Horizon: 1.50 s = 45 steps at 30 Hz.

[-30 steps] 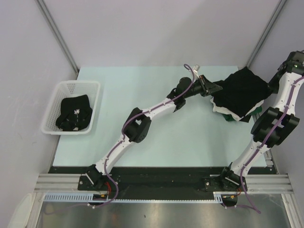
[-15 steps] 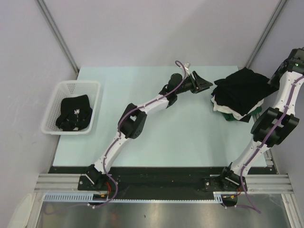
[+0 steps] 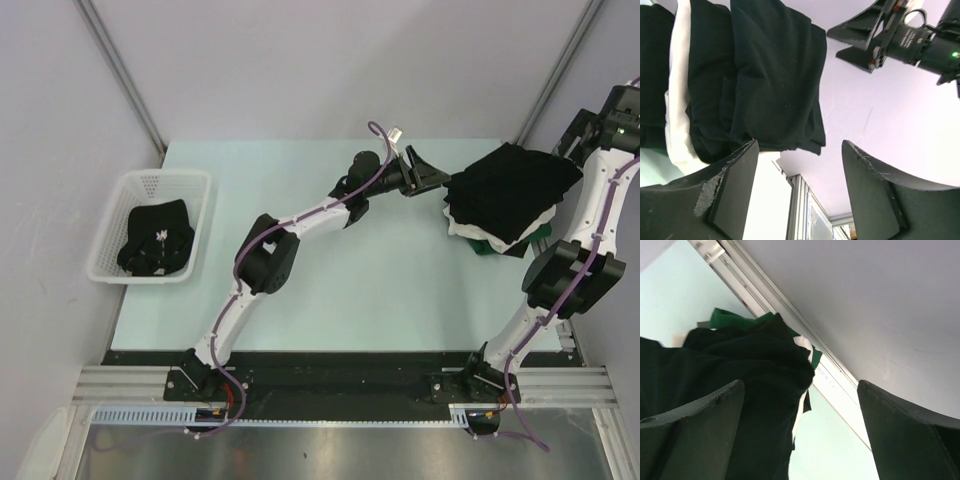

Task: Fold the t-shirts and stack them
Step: Put the neatly folded tshirt into the corner of the board with both arms

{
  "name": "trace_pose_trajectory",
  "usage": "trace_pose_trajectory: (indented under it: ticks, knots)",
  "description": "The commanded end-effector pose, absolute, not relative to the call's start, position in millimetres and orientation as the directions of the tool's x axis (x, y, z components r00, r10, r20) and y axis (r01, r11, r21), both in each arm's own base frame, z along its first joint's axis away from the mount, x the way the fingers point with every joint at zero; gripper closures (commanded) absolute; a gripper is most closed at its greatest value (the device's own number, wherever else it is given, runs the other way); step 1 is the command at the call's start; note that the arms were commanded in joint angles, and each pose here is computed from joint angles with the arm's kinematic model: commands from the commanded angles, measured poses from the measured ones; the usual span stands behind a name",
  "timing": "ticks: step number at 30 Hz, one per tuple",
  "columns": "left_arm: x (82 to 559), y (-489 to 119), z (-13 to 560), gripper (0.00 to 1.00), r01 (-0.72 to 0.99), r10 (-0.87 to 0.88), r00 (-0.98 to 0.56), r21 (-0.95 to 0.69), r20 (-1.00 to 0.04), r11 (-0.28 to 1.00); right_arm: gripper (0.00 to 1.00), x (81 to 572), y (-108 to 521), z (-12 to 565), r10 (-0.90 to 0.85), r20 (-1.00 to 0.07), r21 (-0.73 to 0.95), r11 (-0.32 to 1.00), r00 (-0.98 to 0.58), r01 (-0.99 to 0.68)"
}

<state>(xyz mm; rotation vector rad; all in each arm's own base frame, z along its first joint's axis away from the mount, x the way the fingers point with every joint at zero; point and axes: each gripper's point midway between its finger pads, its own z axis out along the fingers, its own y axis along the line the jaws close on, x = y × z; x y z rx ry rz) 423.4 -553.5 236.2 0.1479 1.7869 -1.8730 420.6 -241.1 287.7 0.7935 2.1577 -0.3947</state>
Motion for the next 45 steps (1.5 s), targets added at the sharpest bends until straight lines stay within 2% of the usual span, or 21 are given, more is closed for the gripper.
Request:
trace_pose_trajectory:
  ticks: [1,7,10,15,16,18,19,21,31,33,34,36,37,39,40,41,42,45]
  knots:
    - [404,-540,297,0.26,0.566,-0.328,-0.786,-0.824,-0.525,-0.037,0.00,412,-240,339,0.371,-0.845,0.020,0.743,-0.386,0.669]
    - [401,-529,302,0.13,0.575,-0.336,-0.773,-0.818,-0.538,-0.011,0.00,409,-226,370,0.355,-0.876,0.071,0.765,-0.327,0.640]
    - [405,-516,301,0.01,0.583,-0.341,-0.757,-0.812,-0.557,0.034,0.00,418,-203,382,0.327,-0.888,0.085,0.809,-0.325,0.582]
    - [419,-483,290,0.00,0.582,-0.322,-0.722,-0.789,-0.613,0.196,0.00,441,-157,379,0.248,-0.893,0.051,0.885,-0.377,0.462]
    - [421,-471,303,0.01,0.596,-0.329,-0.699,-0.772,-0.635,0.221,0.00,444,-151,378,0.233,-0.892,0.040,0.894,-0.386,0.447]
    - [427,-454,289,0.00,0.589,-0.296,-0.674,-0.734,-0.677,0.337,0.00,449,-141,375,0.211,-0.892,0.027,0.908,-0.399,0.419]
    - [426,-442,303,0.01,0.608,-0.295,-0.646,-0.708,-0.704,0.359,0.00,453,-132,373,0.195,-0.892,0.019,0.918,-0.408,0.396]
    - [425,-424,290,0.01,0.609,-0.251,-0.624,-0.662,-0.740,0.436,0.01,456,-124,369,0.172,-0.892,-0.006,0.920,-0.418,0.391]
    - [407,-344,265,0.01,0.586,-0.181,-0.562,-0.543,-0.807,0.602,0.00,469,-102,334,0.139,-0.872,-0.043,0.933,-0.470,0.357]
    - [404,-331,257,0.00,0.580,-0.167,-0.559,-0.527,-0.812,0.621,0.06,471,-98,341,0.135,-0.882,-0.029,0.941,-0.452,0.337]
    - [406,-322,253,0.00,0.572,-0.167,-0.561,-0.525,-0.811,0.630,0.17,472,-96,346,0.135,-0.889,-0.020,0.943,-0.437,0.332]
    - [402,-313,245,0.00,0.569,-0.168,-0.566,-0.530,-0.807,0.629,0.30,475,-91,358,0.126,-0.905,-0.013,0.946,-0.405,0.324]
    - [405,-305,243,0.00,0.561,-0.179,-0.566,-0.536,-0.804,0.631,0.45,475,-92,365,0.121,-0.913,-0.018,0.942,-0.390,0.335]
    - [401,-300,231,0.01,0.558,-0.180,-0.584,-0.552,-0.792,0.620,0.62,477,-86,380,0.094,-0.928,-0.036,0.940,-0.360,0.338]
    - [402,-295,228,0.01,0.550,-0.187,-0.589,-0.559,-0.786,0.620,0.86,478,-87,382,0.078,-0.931,-0.056,0.934,-0.356,0.352]
    - [399,-294,218,0.01,0.542,-0.183,-0.607,-0.571,-0.774,0.616,0.96,479,-85,388,0.073,-0.936,-0.058,0.932,-0.343,0.358]
    - [396,-294,216,0.00,0.551,-0.180,-0.613,-0.579,-0.769,0.601,1.00,481,-83,385,0.069,-0.934,-0.073,0.924,-0.350,0.375]
    - [392,-294,198,0.00,0.536,-0.170,-0.657,-0.614,-0.735,0.580,1.00,482,-82,371,0.036,-0.916,-0.128,0.918,-0.400,0.375]
